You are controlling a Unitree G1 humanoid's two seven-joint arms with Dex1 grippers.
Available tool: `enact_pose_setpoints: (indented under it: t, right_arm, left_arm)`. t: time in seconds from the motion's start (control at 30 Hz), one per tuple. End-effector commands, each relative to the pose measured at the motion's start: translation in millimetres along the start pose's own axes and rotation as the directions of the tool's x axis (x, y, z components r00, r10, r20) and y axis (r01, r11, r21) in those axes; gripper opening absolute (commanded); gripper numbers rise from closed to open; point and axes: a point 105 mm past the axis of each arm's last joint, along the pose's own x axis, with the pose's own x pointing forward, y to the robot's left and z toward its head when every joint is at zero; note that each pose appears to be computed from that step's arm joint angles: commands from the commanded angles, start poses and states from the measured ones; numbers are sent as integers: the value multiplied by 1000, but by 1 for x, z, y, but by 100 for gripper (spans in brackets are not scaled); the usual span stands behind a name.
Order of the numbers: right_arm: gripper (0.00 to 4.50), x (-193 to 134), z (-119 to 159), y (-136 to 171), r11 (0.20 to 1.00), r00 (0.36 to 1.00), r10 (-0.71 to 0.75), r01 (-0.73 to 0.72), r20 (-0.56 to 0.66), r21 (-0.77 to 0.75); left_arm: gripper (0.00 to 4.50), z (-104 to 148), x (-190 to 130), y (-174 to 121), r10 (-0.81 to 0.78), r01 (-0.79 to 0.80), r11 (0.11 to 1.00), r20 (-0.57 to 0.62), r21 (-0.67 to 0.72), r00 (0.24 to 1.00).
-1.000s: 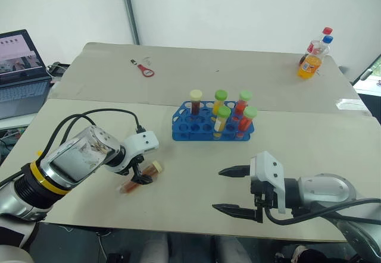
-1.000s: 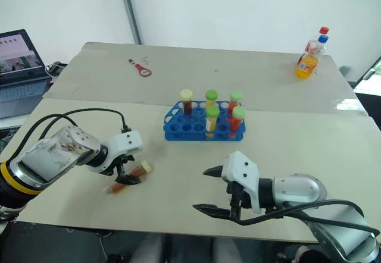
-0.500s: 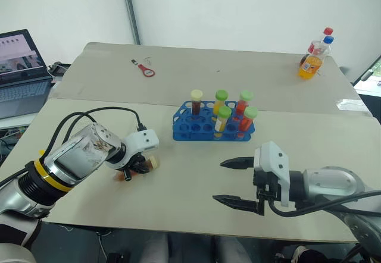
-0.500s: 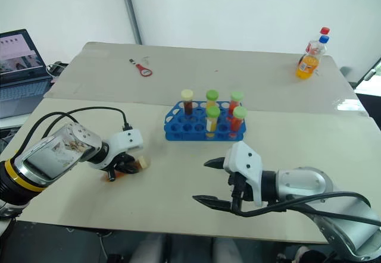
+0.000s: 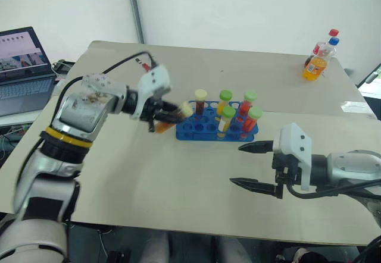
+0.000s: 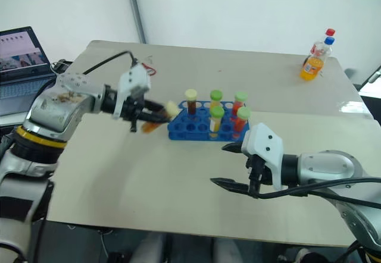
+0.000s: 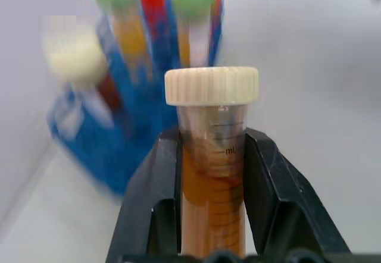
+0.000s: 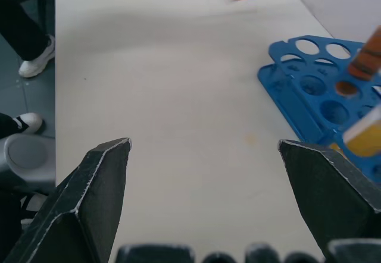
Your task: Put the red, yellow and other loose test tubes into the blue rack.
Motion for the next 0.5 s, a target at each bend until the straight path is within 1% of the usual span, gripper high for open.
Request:
enact_pose_setpoints:
  t: [0.03, 0.2, 0.4, 0.5]
  right_arm:
    - [441, -8, 6, -6, 997, 999, -43, 43, -4, -64]
    - [441, -9, 10, -9, 995, 997, -81, 81, 1, -60]
    - [441, -9, 10, -11, 992, 993, -120, 119, -7, -38]
    - [441, -8, 10, -11, 990, 990, -139, 138, -11, -32]
  left_arm:
    - [89, 25, 8, 9, 84, -81, 996, 186, -25, 979]
    - [89, 25, 31, 20, 220, -198, 975, 316, -99, 923]
    - [89, 10, 47, 13, 244, -232, 970, 351, -79, 904]
    - [89, -1, 52, 16, 288, -262, 958, 358, -119, 888]
